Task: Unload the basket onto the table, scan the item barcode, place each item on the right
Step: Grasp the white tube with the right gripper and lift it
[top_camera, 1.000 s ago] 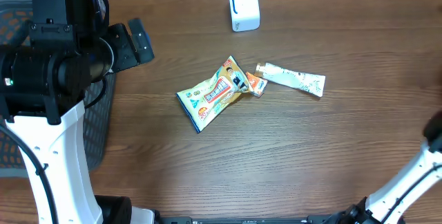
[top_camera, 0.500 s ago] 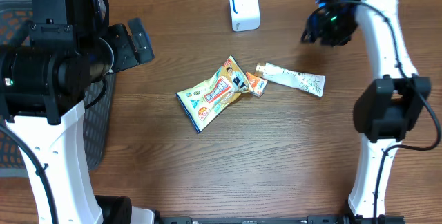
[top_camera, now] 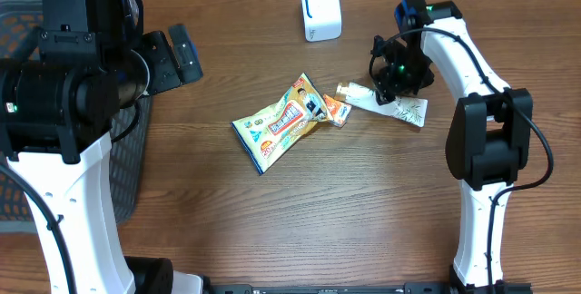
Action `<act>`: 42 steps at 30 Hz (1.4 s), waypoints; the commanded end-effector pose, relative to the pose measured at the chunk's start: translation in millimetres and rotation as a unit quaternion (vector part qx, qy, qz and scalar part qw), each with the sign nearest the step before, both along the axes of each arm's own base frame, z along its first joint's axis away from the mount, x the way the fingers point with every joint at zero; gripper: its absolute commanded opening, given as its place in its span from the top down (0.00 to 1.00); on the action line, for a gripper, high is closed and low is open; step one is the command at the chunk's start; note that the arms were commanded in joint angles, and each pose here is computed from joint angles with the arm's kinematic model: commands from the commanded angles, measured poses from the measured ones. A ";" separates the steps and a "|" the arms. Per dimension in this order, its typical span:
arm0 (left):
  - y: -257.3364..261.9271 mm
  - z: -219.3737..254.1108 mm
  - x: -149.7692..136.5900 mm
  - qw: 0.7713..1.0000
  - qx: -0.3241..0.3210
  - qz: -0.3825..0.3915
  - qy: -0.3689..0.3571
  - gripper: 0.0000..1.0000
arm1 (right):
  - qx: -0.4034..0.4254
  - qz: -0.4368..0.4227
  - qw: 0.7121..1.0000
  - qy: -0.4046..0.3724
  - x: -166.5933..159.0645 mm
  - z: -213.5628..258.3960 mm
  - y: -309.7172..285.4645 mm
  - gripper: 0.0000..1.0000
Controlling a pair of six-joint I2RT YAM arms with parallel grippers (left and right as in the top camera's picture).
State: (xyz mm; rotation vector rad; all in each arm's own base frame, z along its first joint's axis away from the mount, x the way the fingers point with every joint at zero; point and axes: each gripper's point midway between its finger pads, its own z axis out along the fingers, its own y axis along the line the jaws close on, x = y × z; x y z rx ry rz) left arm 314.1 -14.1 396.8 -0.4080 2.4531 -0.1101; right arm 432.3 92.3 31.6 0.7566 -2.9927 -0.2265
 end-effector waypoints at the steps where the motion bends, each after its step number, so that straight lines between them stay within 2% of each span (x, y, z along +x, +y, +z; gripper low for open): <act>1: 2.4 0.5 0.6 1.000 0.007 0.001 -0.001 0.00 | -0.002 0.016 1.000 -0.008 -0.3 -5.3 -1.9 0.39; 7: 2.5 0.5 0.6 1.000 0.007 0.001 -0.001 0.00 | 0.004 -0.005 1.000 0.008 -8.5 -9.2 9.9 0.42; 9: 2.5 0.5 0.6 1.000 0.007 0.001 -0.001 0.00 | 0.000 -0.039 0.999 0.016 -10.6 -8.9 11.8 0.41; 10: 2.5 0.5 0.6 1.000 0.007 0.001 -0.001 0.00 | -0.007 -0.081 0.996 0.029 -14.2 -8.5 10.8 0.35; 14: 2.5 0.5 0.6 1.000 0.008 0.001 -0.001 0.00 | -0.016 -0.142 0.989 0.044 -16.4 2.0 10.2 0.34; 18: 2.5 0.5 0.6 1.000 0.007 0.001 -0.001 0.00 | -0.016 -0.154 0.988 0.014 -0.3 14.2 9.9 0.31; 26: 2.5 0.5 0.6 1.000 0.007 0.001 -0.001 0.00 | -0.004 -0.141 0.990 -0.031 19.2 16.0 26.1 0.32; 30: 2.5 0.5 0.6 1.000 0.007 0.001 -0.001 0.00 | -0.052 -0.148 0.986 -0.062 27.5 12.0 17.0 0.33; 37: 2.5 0.5 0.6 1.000 0.008 0.001 -0.001 0.00 | -0.081 -0.154 0.983 -0.054 19.0 -1.7 9.9 0.44; 40: 2.5 0.5 0.6 1.000 0.007 0.001 -0.001 0.00 | -0.078 -0.163 0.983 -0.045 14.6 -5.6 11.3 0.56; 42: 2.5 0.5 0.6 1.000 0.007 0.001 -0.001 0.00 | -0.078 -0.176 0.980 -0.042 13.9 -5.6 11.1 0.68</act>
